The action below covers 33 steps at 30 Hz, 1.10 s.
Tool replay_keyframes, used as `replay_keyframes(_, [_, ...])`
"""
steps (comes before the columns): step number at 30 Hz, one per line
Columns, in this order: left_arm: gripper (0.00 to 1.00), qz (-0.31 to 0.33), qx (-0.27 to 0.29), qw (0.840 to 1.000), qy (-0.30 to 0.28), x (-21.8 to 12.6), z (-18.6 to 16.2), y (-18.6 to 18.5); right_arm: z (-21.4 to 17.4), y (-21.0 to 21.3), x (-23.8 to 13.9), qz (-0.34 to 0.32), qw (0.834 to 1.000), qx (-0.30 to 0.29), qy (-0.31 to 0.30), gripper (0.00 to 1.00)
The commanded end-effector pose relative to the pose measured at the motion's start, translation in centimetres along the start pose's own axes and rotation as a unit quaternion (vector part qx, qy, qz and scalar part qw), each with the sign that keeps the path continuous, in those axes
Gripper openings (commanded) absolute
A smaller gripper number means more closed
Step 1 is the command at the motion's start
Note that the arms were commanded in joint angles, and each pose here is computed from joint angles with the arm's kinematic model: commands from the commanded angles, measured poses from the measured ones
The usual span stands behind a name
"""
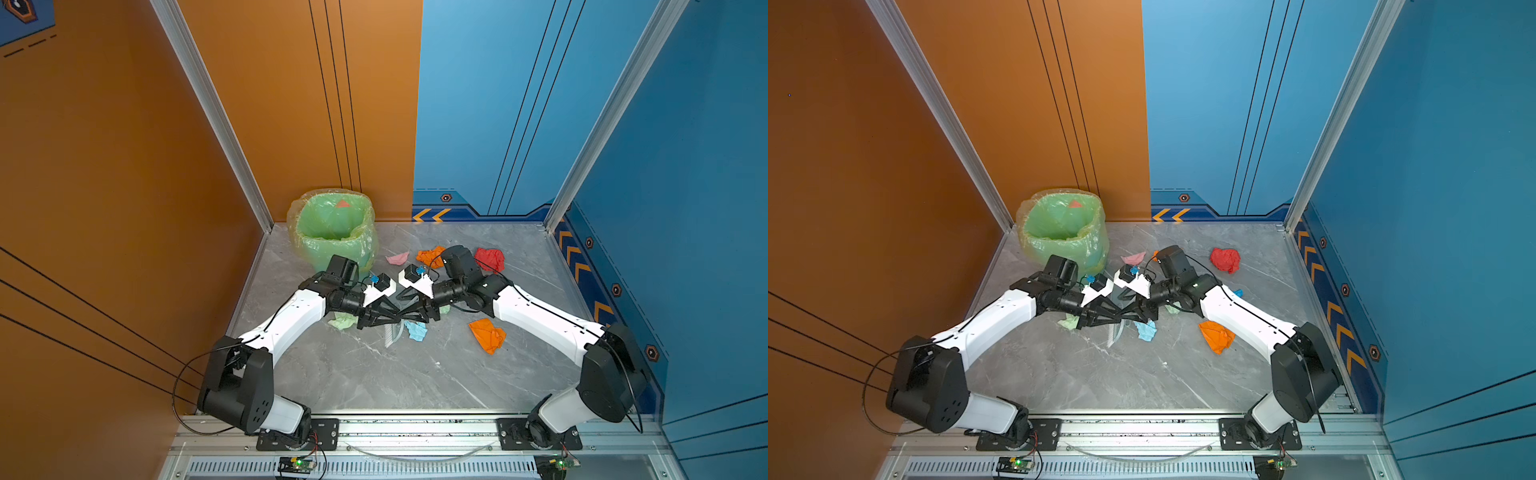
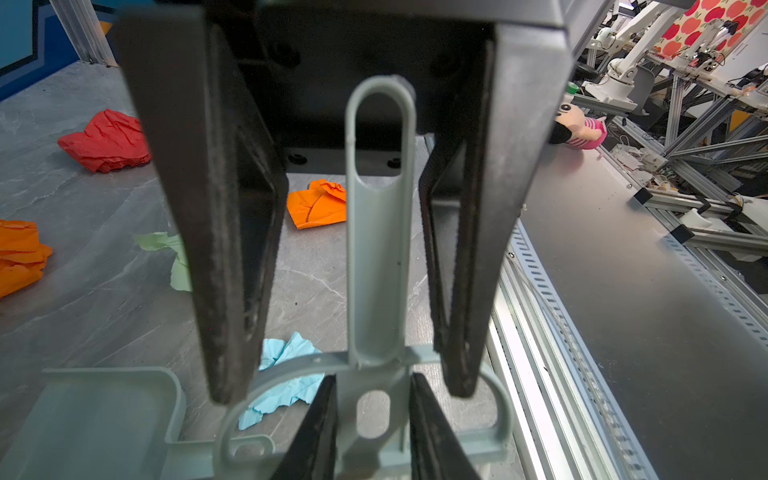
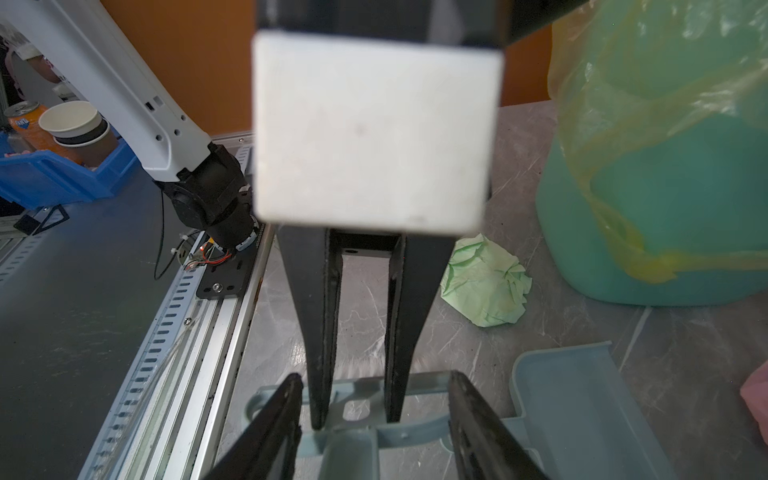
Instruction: Sweep away the paper scraps from the table
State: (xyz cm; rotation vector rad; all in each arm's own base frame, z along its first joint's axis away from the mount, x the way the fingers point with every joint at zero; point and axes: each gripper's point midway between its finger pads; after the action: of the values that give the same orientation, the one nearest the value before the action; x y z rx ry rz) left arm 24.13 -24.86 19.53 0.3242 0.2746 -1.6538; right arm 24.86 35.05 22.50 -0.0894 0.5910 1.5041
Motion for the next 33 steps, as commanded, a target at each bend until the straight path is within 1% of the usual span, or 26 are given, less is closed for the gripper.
replay_keyframes(1, [0.27,-0.019,0.002,0.999,-0.028,0.06,0.71,-0.64,-0.15,0.36,0.23,0.008,1.0,0.0,0.011,0.57])
replay_keyframes(8, [0.27,-0.02,0.0,0.999,-0.029,0.05,0.61,-0.65,-0.32,0.38,0.18,0.007,1.0,-0.001,0.015,0.53])
replay_keyframes(16, [0.27,-0.02,0.001,0.999,-0.03,0.02,0.65,-0.67,-0.42,0.33,0.2,0.008,1.0,-0.002,0.018,0.43])
replay_keyframes(22, [0.27,-0.022,0.0,0.999,-0.034,-0.01,0.69,-0.69,-0.59,0.33,0.27,0.01,1.0,0.0,0.023,0.33])
replay_keyframes(27, [0.27,-0.023,-0.001,0.999,-0.037,-0.06,0.74,-0.68,-0.57,0.38,0.24,0.011,1.0,-0.001,0.024,0.3])
replay_keyframes(33, [0.27,-0.023,0.0,0.999,-0.042,-0.23,0.94,-0.65,-0.62,0.53,0.28,0.014,1.0,-0.002,0.027,0.24])
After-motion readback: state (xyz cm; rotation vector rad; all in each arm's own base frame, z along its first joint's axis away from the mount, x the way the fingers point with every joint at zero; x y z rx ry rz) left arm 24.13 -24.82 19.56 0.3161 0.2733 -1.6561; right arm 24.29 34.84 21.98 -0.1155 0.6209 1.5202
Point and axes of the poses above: each gripper's point midway between its finger pads, its own x axis out along the fingers, its own y axis along the line the jaws close on, z = x × y, and after that the axes turned 12 degrees about x, right-handed
